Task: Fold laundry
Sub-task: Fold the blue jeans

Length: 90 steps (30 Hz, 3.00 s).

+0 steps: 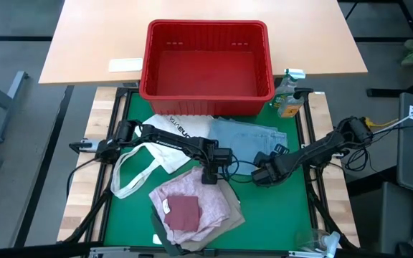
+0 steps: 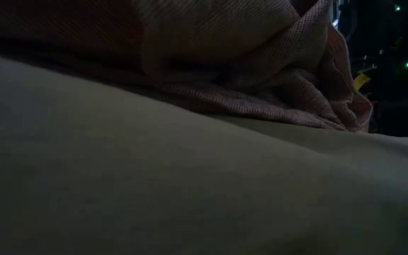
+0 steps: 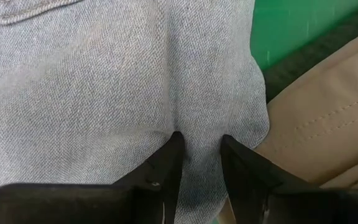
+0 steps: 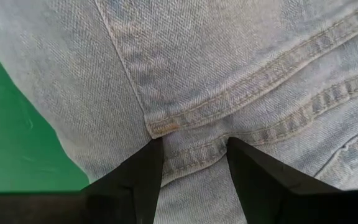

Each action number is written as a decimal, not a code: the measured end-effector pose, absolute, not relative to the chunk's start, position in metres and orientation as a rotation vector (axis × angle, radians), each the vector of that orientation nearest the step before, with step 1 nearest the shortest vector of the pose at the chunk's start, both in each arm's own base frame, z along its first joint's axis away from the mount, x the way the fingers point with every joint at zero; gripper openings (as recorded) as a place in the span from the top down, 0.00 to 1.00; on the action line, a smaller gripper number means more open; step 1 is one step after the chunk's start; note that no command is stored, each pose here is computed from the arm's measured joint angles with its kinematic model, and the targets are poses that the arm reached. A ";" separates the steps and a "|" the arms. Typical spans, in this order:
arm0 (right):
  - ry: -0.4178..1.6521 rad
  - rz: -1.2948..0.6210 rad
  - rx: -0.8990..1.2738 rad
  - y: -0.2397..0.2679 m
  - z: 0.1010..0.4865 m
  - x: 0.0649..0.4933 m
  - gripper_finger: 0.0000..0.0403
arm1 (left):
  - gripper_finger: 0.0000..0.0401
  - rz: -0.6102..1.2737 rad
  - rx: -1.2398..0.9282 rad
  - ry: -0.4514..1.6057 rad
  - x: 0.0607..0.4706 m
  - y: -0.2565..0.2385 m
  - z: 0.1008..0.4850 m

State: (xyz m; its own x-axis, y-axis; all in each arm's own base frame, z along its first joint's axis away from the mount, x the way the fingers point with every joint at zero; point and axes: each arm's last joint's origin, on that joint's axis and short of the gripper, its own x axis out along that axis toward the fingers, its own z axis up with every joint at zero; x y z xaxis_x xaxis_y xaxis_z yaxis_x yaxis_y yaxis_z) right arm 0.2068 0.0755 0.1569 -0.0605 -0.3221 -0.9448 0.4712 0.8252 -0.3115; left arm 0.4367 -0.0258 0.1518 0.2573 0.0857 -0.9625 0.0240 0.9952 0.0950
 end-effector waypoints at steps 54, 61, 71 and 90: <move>1.570 -0.383 0.186 0.081 0.207 0.207 0.55 | 0.73 0.009 0.208 1.267 0.453 -0.029 0.217; 1.570 -0.383 0.186 0.081 0.207 0.207 0.55 | 0.73 0.008 0.210 1.288 0.451 -0.029 0.217; 1.570 -0.383 0.187 0.081 0.208 0.207 0.55 | 0.73 -0.016 0.201 1.317 0.447 -0.029 0.220; 1.562 -0.396 0.171 0.081 0.208 0.207 0.55 | 0.73 0.022 0.150 1.269 0.359 0.000 0.344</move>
State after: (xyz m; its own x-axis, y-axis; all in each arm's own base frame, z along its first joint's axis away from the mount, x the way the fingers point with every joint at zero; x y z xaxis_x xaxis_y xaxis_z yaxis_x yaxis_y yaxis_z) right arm 0.2074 0.0808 0.2079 -0.0375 -0.1371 -0.9898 0.3508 0.9257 -0.1415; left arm 0.3592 -0.0004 0.3443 0.2980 0.0998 -0.9493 0.0662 0.9900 0.1249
